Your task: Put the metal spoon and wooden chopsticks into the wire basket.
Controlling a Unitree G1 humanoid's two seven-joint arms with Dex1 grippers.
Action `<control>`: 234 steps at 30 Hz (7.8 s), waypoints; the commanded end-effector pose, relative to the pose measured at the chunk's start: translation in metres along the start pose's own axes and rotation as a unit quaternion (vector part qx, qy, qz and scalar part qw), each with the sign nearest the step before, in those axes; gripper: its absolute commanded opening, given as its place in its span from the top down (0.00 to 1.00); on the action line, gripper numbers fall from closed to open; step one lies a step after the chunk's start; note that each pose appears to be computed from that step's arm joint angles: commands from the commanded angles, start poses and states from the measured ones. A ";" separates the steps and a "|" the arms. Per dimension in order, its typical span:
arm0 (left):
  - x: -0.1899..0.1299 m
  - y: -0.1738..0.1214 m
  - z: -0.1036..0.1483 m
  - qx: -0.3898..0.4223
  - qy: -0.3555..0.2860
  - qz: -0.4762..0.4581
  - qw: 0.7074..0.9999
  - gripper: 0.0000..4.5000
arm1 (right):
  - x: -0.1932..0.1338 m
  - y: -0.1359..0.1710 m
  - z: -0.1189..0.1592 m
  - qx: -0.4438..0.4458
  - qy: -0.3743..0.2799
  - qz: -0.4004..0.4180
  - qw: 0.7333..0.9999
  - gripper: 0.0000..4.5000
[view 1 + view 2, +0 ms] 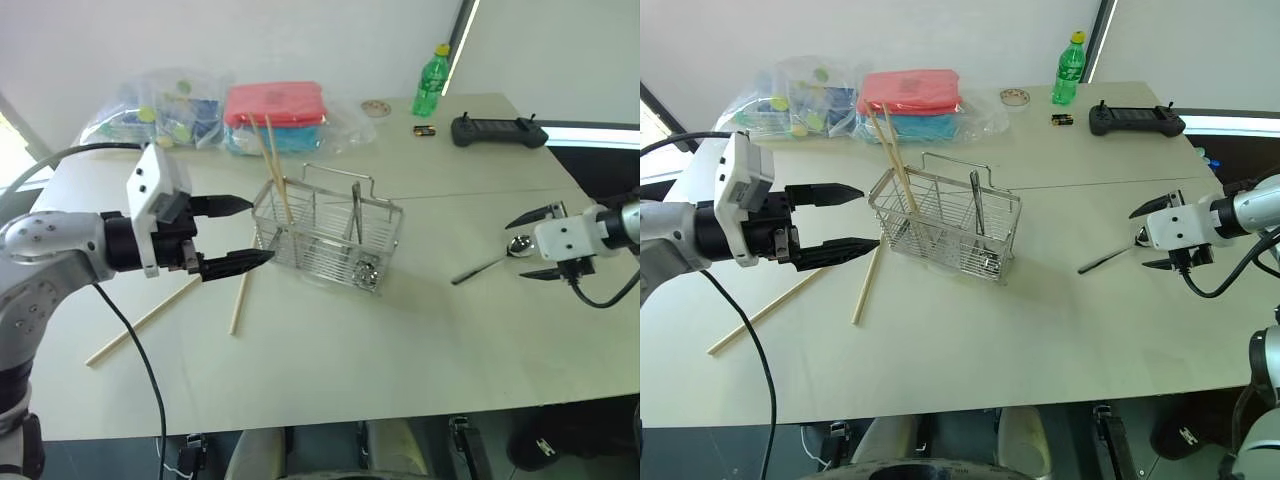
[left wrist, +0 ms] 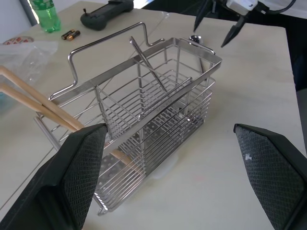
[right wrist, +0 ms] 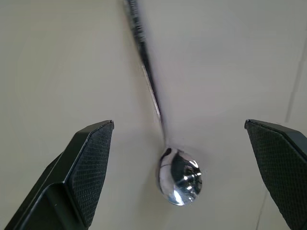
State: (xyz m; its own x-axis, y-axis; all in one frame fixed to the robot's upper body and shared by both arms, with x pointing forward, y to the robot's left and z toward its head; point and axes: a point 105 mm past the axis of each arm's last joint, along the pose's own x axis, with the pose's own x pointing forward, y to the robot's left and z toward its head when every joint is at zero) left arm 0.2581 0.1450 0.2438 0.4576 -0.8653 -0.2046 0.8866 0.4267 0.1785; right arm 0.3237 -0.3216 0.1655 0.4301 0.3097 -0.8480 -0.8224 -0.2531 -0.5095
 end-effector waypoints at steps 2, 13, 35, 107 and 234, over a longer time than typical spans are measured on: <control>-0.005 -0.003 0.014 0.020 -0.020 0.015 0.999 0.01 | -0.002 0.002 0.003 -0.044 0.009 0.045 0.998 0.00; -0.005 -0.007 0.020 0.013 -0.035 0.036 0.999 0.01 | 0.015 -0.010 0.009 -0.085 0.030 0.078 0.993 0.00; -0.003 0.001 0.035 0.017 -0.061 0.049 0.997 0.01 | 0.039 -0.041 0.005 -0.038 0.097 0.049 0.993 0.00; -0.008 -0.002 0.056 0.042 -0.073 0.052 0.995 0.00 | 0.052 -0.036 0.005 -0.016 0.105 0.071 0.992 0.99; -0.033 0.124 -0.185 -0.157 0.315 0.176 0.919 0.00 | -0.030 0.027 0.192 0.328 -0.363 -0.087 0.868 0.04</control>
State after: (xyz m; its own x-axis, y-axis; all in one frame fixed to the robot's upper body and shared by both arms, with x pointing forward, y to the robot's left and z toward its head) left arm 0.3761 0.2630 0.1046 0.6113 -0.4187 -0.6716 0.6345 0.7665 0.0997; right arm 0.2195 -0.1651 0.1981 0.4191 0.8352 -0.3560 -0.9075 0.3724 -0.1946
